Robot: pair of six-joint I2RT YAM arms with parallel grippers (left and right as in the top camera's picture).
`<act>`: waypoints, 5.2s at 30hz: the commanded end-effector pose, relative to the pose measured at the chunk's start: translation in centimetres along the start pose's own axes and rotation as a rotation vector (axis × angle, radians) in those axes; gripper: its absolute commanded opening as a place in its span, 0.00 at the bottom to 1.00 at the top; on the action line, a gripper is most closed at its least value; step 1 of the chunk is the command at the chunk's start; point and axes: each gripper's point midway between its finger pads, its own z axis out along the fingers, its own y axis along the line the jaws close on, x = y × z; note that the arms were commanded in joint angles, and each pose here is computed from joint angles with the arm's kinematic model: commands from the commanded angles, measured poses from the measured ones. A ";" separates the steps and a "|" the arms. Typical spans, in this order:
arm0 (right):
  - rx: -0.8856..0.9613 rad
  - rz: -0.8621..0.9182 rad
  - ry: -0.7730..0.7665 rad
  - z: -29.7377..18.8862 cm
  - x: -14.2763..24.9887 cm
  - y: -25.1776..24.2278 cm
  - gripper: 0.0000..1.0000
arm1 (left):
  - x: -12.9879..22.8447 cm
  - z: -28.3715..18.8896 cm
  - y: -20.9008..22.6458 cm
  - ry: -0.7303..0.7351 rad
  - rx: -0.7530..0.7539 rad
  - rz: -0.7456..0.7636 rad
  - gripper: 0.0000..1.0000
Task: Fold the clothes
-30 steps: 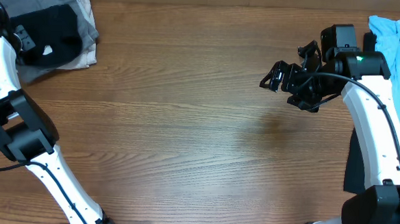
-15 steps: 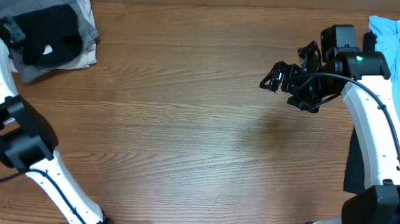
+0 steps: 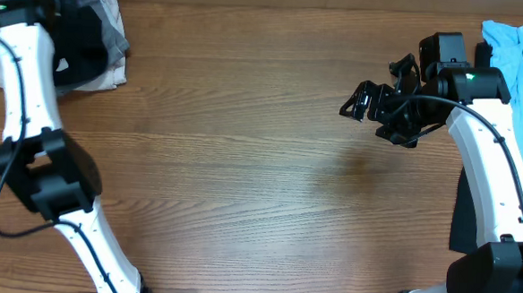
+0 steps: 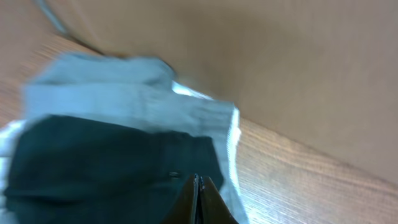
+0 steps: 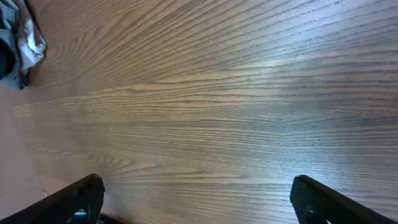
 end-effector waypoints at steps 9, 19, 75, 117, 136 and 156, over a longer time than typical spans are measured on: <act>0.023 -0.015 0.004 0.2 0.1 -0.2 1.00 | 13.9 11.1 4.4 0.301 -0.130 0.022 0.23; 0.028 -0.014 -0.001 0.2 0.0 -0.3 1.00 | 3.6 2.5 2.0 0.109 -0.079 0.033 0.49; 0.010 -0.004 -0.862 -15.5 10.0 -2.9 1.00 | 27.3 -49.7 -1.9 -0.338 0.516 0.098 1.00; -0.021 -0.081 -0.809 -13.0 4.3 -0.7 1.00 | 38.0 -46.6 0.9 0.132 0.392 0.053 1.00; 0.118 -0.413 -0.885 -14.4 6.0 -1.1 1.00 | 38.0 -46.6 1.0 0.132 0.392 0.053 1.00; -0.031 -0.570 -1.247 -8.6 8.9 -4.4 1.00 | 38.0 -46.6 1.0 0.133 0.392 0.053 1.00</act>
